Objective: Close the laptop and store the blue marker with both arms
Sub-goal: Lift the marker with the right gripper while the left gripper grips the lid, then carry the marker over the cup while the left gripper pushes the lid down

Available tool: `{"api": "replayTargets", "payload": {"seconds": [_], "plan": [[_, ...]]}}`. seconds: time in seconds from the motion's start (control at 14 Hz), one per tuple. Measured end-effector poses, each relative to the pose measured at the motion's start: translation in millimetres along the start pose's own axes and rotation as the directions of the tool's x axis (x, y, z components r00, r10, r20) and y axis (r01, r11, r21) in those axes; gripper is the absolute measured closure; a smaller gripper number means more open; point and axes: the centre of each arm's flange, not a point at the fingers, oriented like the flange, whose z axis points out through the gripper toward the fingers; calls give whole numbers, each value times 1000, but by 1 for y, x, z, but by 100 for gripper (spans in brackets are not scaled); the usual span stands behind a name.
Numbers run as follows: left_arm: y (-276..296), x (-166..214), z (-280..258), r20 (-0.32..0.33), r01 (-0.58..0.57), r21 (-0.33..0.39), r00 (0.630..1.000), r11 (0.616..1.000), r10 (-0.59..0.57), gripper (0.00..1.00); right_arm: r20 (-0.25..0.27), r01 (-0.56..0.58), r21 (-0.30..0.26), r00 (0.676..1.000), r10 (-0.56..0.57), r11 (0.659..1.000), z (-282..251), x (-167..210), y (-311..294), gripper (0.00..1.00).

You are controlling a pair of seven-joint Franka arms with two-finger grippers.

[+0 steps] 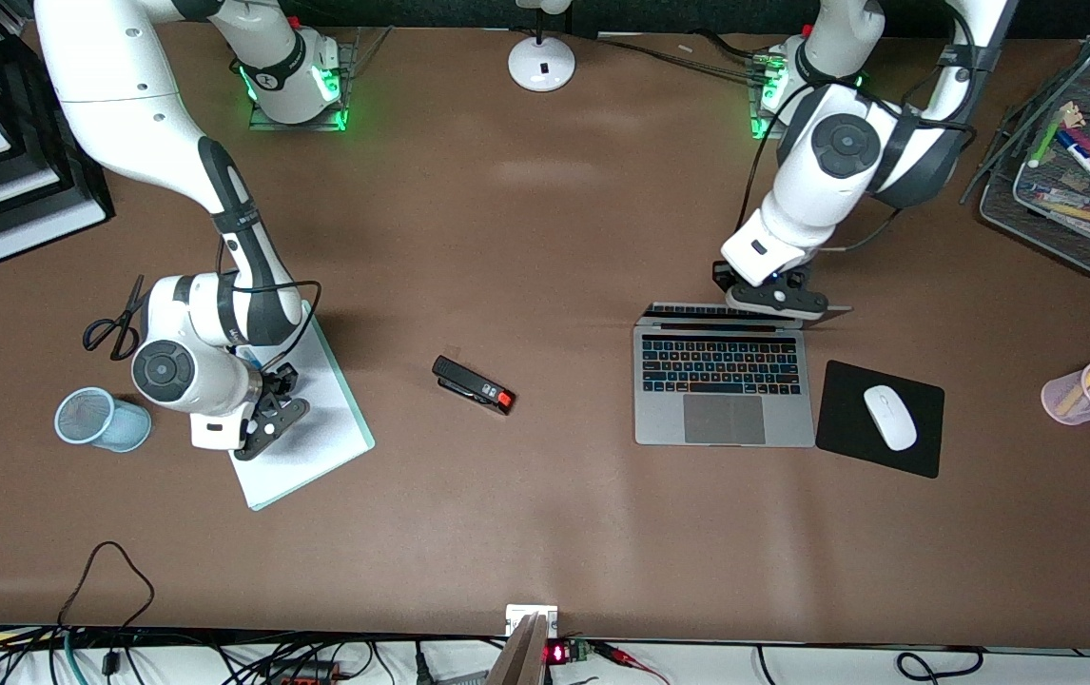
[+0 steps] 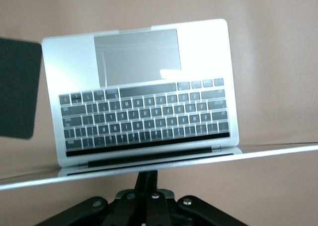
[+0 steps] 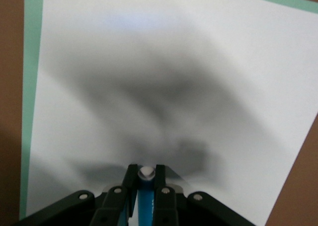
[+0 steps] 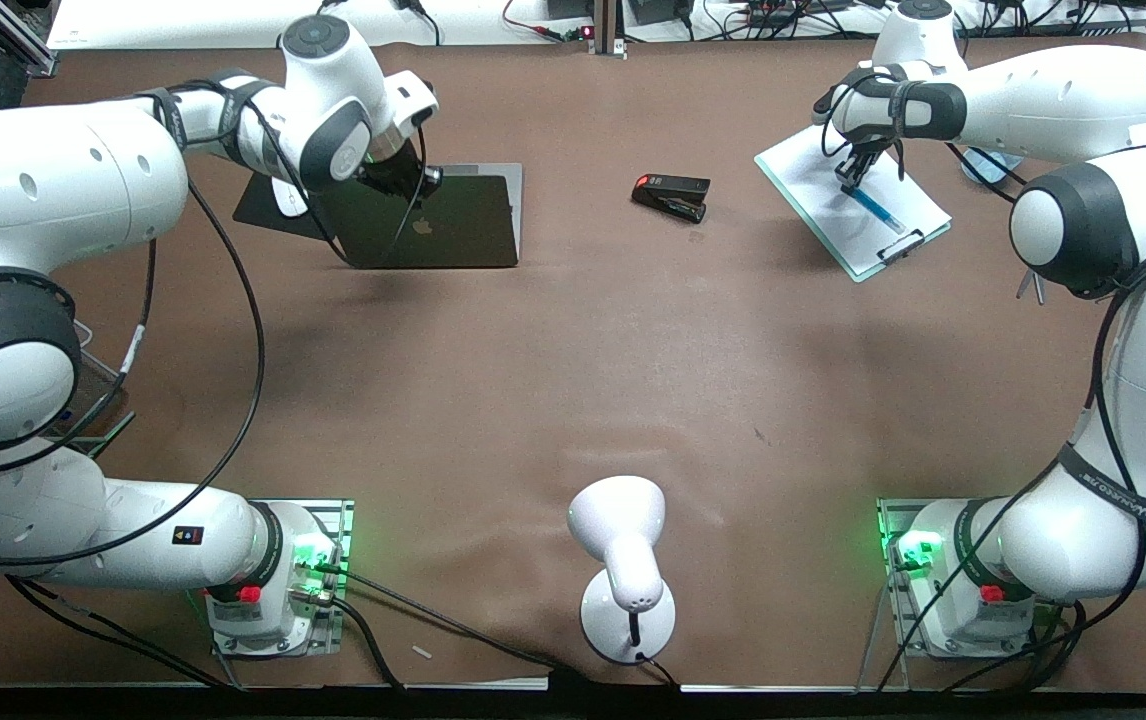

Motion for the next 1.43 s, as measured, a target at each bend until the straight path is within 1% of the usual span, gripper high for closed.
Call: {"api": "replayTargets", "payload": {"seconds": [0.21,0.64,0.86,0.93,1.0,1.14,1.21,1.36,1.43], "plan": [[1,21,2,-15,-12,-4,1000,1000,12,99,-25,-6,-19,1000,5,1000,-22,6,9,82],[-6,66,31,-19,-30,-2,999,1000,30,99,-3,-45,4,999,45,999,-122,4,44,82],[-8,83,52,-14,-51,7,999,999,51,99,8,-55,15,998,55,998,-145,-1,53,82],[-8,88,59,-11,-56,9,998,998,56,99,5,-49,14,999,49,999,-152,-5,58,82],[-11,92,66,-10,-62,15,998,998,62,99,-11,-37,15,999,37,999,-162,-10,65,82],[-18,103,78,-25,-62,18,998,998,63,99,-81,19,36,997,-16,999,-190,-28,81,82],[-21,107,85,-40,-59,12,997,998,59,99,-118,69,41,991,-64,997,-203,-39,90,82],[-26,110,103,-69,-49,-9,996,999,48,99,-185,174,38,969,-164,984,-222,-63,108,82],[-27,111,115,-83,-46,-23,996,999,44,99,-215,225,34,953,-213,974,-227,-73,116,82]]}}
